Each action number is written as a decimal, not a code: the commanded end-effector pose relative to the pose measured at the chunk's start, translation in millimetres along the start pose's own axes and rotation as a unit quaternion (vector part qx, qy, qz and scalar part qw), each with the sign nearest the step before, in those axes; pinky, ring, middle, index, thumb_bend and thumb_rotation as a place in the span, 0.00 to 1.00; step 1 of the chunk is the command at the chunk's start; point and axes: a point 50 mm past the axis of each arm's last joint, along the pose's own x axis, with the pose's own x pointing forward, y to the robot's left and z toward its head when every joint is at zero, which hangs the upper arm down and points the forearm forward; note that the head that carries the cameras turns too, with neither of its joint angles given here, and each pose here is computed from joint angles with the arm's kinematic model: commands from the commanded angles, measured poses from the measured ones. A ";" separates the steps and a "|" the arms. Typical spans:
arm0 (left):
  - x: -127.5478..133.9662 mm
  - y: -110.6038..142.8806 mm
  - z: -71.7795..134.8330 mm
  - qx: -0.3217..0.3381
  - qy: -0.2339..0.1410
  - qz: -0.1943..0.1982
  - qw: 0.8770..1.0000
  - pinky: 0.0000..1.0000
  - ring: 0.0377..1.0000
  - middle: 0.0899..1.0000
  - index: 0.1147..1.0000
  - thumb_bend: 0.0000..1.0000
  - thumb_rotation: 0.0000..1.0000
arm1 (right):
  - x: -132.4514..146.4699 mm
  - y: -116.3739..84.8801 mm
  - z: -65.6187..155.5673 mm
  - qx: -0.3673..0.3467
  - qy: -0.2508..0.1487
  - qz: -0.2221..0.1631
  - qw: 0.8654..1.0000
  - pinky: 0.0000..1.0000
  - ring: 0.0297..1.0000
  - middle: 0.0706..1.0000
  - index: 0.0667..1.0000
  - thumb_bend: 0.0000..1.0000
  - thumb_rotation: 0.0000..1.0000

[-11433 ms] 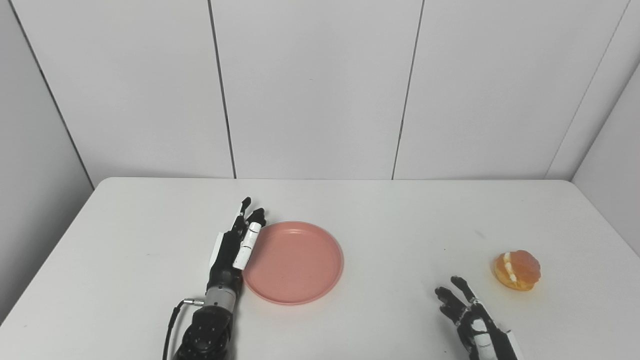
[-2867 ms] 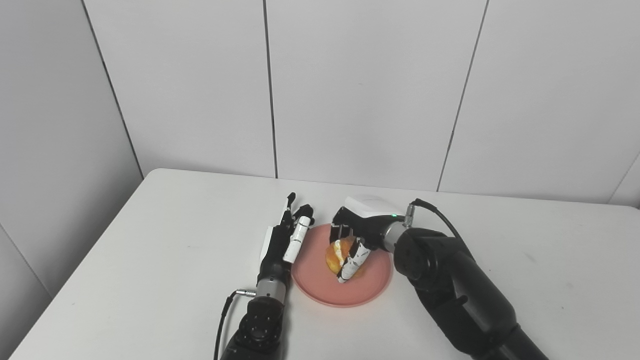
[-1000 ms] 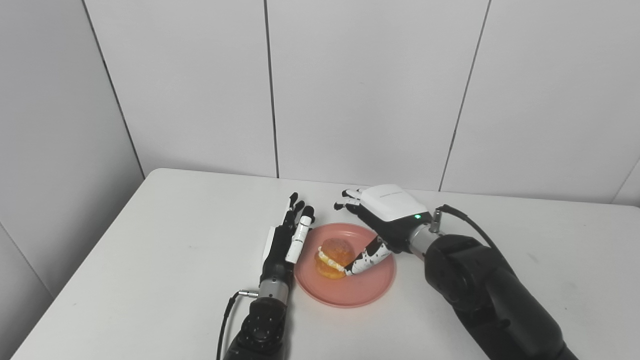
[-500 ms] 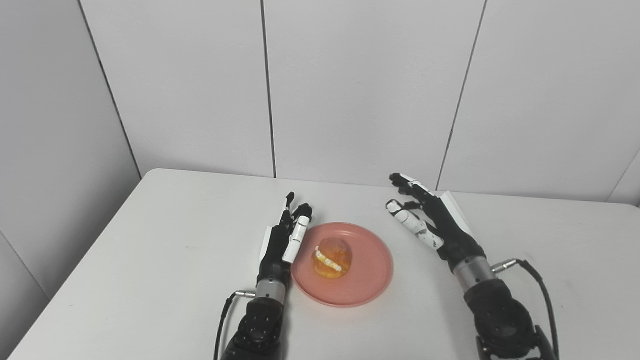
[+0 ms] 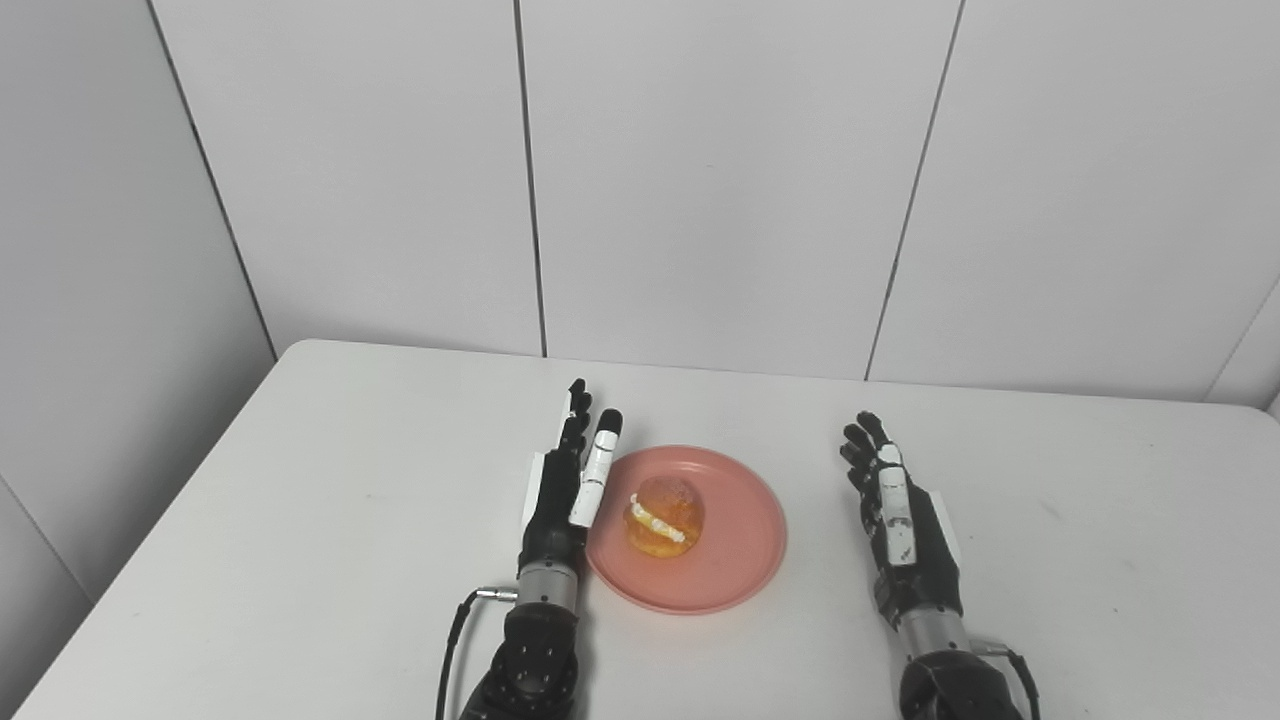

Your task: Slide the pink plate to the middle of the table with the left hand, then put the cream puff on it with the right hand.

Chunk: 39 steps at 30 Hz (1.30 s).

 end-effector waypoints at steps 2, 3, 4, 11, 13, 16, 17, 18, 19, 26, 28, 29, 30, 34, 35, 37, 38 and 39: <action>-36.1 -4.6 -38.2 0.009 0.063 0.000 0.998 1.00 1.00 1.00 1.00 0.68 1.00 | -2.5 2.8 -6.5 -0.002 -0.025 0.001 1.000 1.00 0.94 0.92 0.93 0.84 1.00; -36.3 -4.6 -38.1 0.009 0.064 0.000 0.998 1.00 1.00 1.00 1.00 0.68 1.00 | -3.4 3.0 -8.6 -0.002 -0.025 0.000 1.000 1.00 0.94 0.92 0.94 0.84 1.00; -36.6 -4.3 -38.0 0.010 0.065 0.000 0.998 1.00 1.00 1.00 1.00 0.68 1.00 | -4.9 3.8 -11.3 -0.001 -0.022 -0.003 1.000 1.00 0.95 0.92 0.94 0.84 1.00; -35.9 -1.2 -38.0 0.012 0.070 -0.001 0.997 1.00 1.00 1.00 1.00 0.67 1.00 | -11.2 7.3 -20.2 -0.005 -0.013 -0.013 1.000 1.00 0.96 0.94 0.94 0.83 1.00; -35.9 -0.7 -38.2 0.009 0.073 -0.001 0.997 1.00 1.00 1.00 1.00 0.67 1.00 | -12.6 7.5 -21.5 -0.008 -0.015 -0.013 1.000 1.00 0.96 0.94 0.94 0.83 1.00; -36.4 0.1 -39.0 0.008 0.076 -0.002 0.997 1.00 1.00 1.00 1.00 0.67 1.00 | -14.8 8.1 -22.8 -0.011 -0.014 -0.013 1.000 1.00 0.96 0.94 0.94 0.83 1.00; -36.7 0.3 -39.2 0.008 0.077 -0.003 0.997 1.00 1.00 1.00 1.00 0.67 1.00 | -15.4 8.2 -23.2 -0.012 -0.014 -0.013 1.000 1.00 0.96 0.94 0.94 0.82 1.00; -37.0 0.3 -39.4 0.007 0.079 -0.004 0.997 1.00 1.00 1.00 1.00 0.67 1.00 | -15.9 8.0 -23.6 -0.013 -0.014 -0.013 1.000 1.00 0.96 0.95 0.95 0.82 1.00; -37.2 0.3 -39.4 0.007 0.080 -0.004 0.997 1.00 1.00 1.00 1.00 0.68 1.00 | -16.2 7.9 -23.6 -0.013 -0.015 -0.013 1.000 1.00 0.96 0.95 0.95 0.82 1.00; -38.8 0.6 -40.0 0.010 0.084 -0.009 0.996 1.00 1.00 1.00 1.00 0.67 1.00 | -17.0 6.5 -22.8 -0.015 -0.013 -0.011 1.000 1.00 0.95 0.94 0.94 0.81 1.00; -39.3 0.6 -40.4 0.009 0.086 -0.010 0.996 1.00 1.00 1.00 1.00 0.67 1.00 | -16.8 6.8 -21.7 -0.013 -0.012 -0.013 1.000 1.00 0.95 0.94 0.93 0.81 1.00; -39.4 0.8 -40.6 0.009 0.087 -0.011 0.996 1.00 1.00 1.00 1.00 0.67 1.00 | -16.8 7.2 -21.2 -0.012 -0.012 -0.014 1.000 1.00 0.95 0.94 0.93 0.80 1.00; -39.5 0.9 -40.7 0.009 0.087 -0.011 0.996 1.00 1.00 1.00 1.00 0.67 1.00 | -16.8 7.5 -20.9 -0.010 -0.011 -0.014 1.000 1.00 0.95 0.94 0.93 0.81 1.00; -40.1 1.8 -40.2 0.010 0.089 -0.010 0.996 1.00 1.00 1.00 1.00 0.67 1.00 | -17.4 7.8 -20.9 -0.006 -0.006 -0.013 1.000 1.00 0.96 0.95 0.94 0.83 1.00; -40.2 2.1 -40.2 0.010 0.089 -0.010 0.996 1.00 1.00 1.00 1.00 0.66 1.00 | -17.5 7.7 -20.8 -0.004 -0.005 -0.013 1.000 1.00 0.96 0.95 0.94 0.83 1.00; -40.4 2.8 -40.5 0.010 0.089 -0.011 0.996 1.00 1.00 1.00 1.00 0.66 1.00 | -17.8 7.4 -20.8 0.002 -0.003 -0.015 1.000 1.00 0.96 0.95 0.94 0.84 1.00; -40.5 2.8 -40.5 0.009 0.090 -0.011 0.996 1.00 1.00 1.00 1.00 0.66 1.00 | -18.2 7.2 -20.7 0.004 -0.002 -0.015 1.000 1.00 0.96 0.95 0.94 0.84 1.00; -40.6 2.8 -40.6 0.009 0.092 -0.010 0.996 1.00 1.00 1.00 1.00 0.66 1.00 | -18.5 7.1 -20.6 0.006 -0.002 -0.015 1.000 1.00 0.96 0.95 0.94 0.84 1.00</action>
